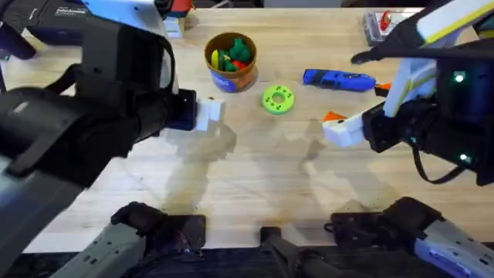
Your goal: Pick up the gripper from the table and insert it into the empty holder that is missing its gripper. Then pick up a screw, insert it into the mounting hole, and use the screwdriver to tighten it. Finally, clean up the table by picking up the vegetable and placing it into the bucket.
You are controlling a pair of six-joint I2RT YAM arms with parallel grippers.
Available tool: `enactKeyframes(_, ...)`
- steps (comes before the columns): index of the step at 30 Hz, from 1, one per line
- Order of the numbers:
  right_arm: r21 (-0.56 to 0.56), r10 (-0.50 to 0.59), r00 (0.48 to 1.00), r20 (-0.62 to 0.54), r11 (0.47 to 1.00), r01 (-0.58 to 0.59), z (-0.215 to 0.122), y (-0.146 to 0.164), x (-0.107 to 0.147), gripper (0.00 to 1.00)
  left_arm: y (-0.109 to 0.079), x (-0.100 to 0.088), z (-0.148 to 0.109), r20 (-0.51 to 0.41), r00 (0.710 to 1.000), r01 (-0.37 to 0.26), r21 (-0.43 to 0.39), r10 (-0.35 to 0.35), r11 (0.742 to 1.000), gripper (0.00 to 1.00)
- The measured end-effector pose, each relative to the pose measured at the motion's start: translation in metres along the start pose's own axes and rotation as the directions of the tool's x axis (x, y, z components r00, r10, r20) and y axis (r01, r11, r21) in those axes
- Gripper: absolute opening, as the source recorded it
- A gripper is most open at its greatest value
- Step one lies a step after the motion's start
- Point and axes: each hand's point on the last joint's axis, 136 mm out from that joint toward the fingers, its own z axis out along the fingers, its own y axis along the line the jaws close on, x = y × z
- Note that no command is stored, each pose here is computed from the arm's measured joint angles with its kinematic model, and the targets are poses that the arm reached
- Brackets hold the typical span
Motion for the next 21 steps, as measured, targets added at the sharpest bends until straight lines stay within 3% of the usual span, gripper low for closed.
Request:
enactKeyframes(5,0.013,0.0,1.0,0.0,1.0,0.0,0.0,-0.002,0.0,0.994,0.03,0.011,0.022,-0.095,0.993,0.057,-0.087,-0.065,0.995,0.986)
enactKeyframes(11,0.016,0.005,1.0,0.023,1.0,-0.006,0.0,-0.003,-0.006,0.993,0.073,0.029,0.047,-0.217,0.971,0.061,-0.178,-0.099,0.982,0.986)
enactKeyframes(16,0.017,0.008,0.999,0.036,1.0,-0.009,0.0,-0.003,-0.009,0.992,0.096,0.038,0.067,-0.271,0.954,0.074,-0.2,-0.128,0.977,0.986)
enactKeyframes(21,0.018,0.01,0.999,0.044,1.0,-0.01,0.0,-0.003,-0.011,0.994,0.106,0.05,0.084,-0.326,0.934,0.088,-0.187,-0.146,0.978,0.986)
